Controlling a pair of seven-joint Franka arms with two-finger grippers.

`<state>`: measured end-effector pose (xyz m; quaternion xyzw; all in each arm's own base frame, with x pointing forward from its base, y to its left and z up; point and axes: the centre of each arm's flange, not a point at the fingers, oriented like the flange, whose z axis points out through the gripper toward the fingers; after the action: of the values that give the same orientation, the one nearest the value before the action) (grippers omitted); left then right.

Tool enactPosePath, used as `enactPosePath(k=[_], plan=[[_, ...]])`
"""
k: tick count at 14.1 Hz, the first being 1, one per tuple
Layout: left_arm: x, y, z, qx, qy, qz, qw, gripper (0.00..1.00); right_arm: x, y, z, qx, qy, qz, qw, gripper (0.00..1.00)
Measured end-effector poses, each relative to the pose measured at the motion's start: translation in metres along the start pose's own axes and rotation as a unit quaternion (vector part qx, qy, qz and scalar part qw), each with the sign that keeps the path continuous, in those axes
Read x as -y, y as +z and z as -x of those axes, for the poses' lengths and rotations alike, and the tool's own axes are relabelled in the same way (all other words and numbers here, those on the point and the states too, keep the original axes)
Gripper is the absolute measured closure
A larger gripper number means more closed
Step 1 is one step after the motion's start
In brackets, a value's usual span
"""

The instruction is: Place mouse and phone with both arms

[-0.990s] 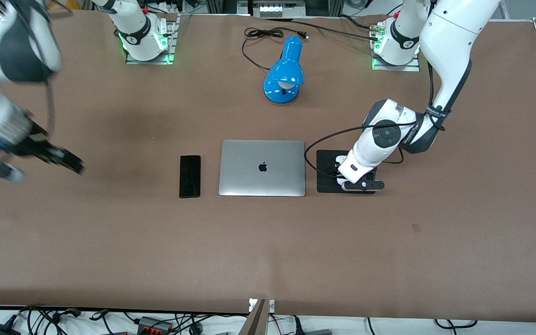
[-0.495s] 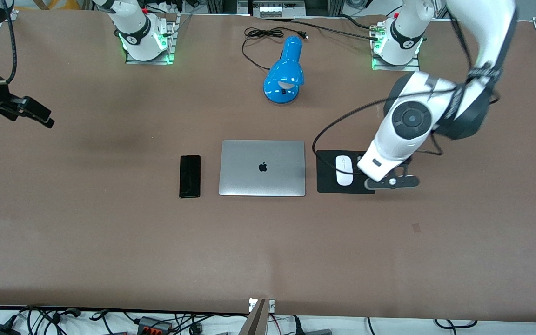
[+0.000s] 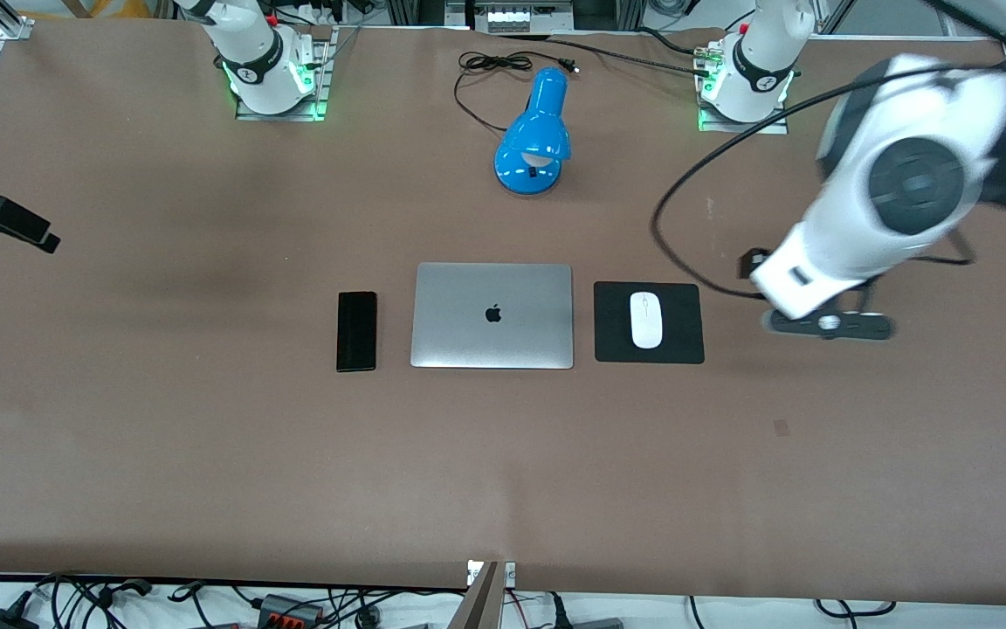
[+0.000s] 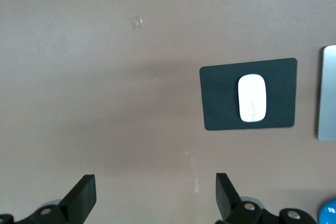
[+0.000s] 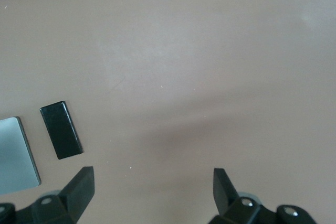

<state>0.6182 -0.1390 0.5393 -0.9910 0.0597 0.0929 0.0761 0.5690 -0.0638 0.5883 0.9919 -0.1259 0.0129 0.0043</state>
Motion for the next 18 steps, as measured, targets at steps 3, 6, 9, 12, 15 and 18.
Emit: enactPosePath(k=[3, 6, 9, 12, 15, 18], plan=[[0.054, -0.042, 0.033, -0.014, -0.015, 0.061, 0.998, 0.0, 0.0, 0.001, 0.002, 0.008, -0.001, 0.001, 1.0, 0.0], [0.085, -0.048, 0.065, -0.028, -0.018, 0.08, 0.996, 0.0, 0.001, 0.001, 0.002, 0.011, -0.001, 0.001, 1.0, 0.0], [0.108, -0.045, 0.068, -0.087, -0.031, 0.076, 0.993, 0.0, 0.002, 0.002, 0.002, 0.011, -0.002, 0.001, 1.0, 0.0], [0.11, -0.025, 0.066, -0.09, -0.033, 0.075, 0.993, 0.0, 0.005, 0.003, 0.002, 0.012, -0.005, 0.001, 1.0, 0.0], [0.111, -0.02, 0.067, -0.085, -0.041, 0.076, 0.993, 0.0, 0.005, 0.003, 0.002, 0.013, -0.005, 0.002, 1.0, 0.0], [0.112, -0.02, 0.067, -0.084, -0.048, 0.077, 0.992, 0.0, 0.005, 0.003, 0.003, 0.014, -0.004, 0.002, 1.0, 0.0]])
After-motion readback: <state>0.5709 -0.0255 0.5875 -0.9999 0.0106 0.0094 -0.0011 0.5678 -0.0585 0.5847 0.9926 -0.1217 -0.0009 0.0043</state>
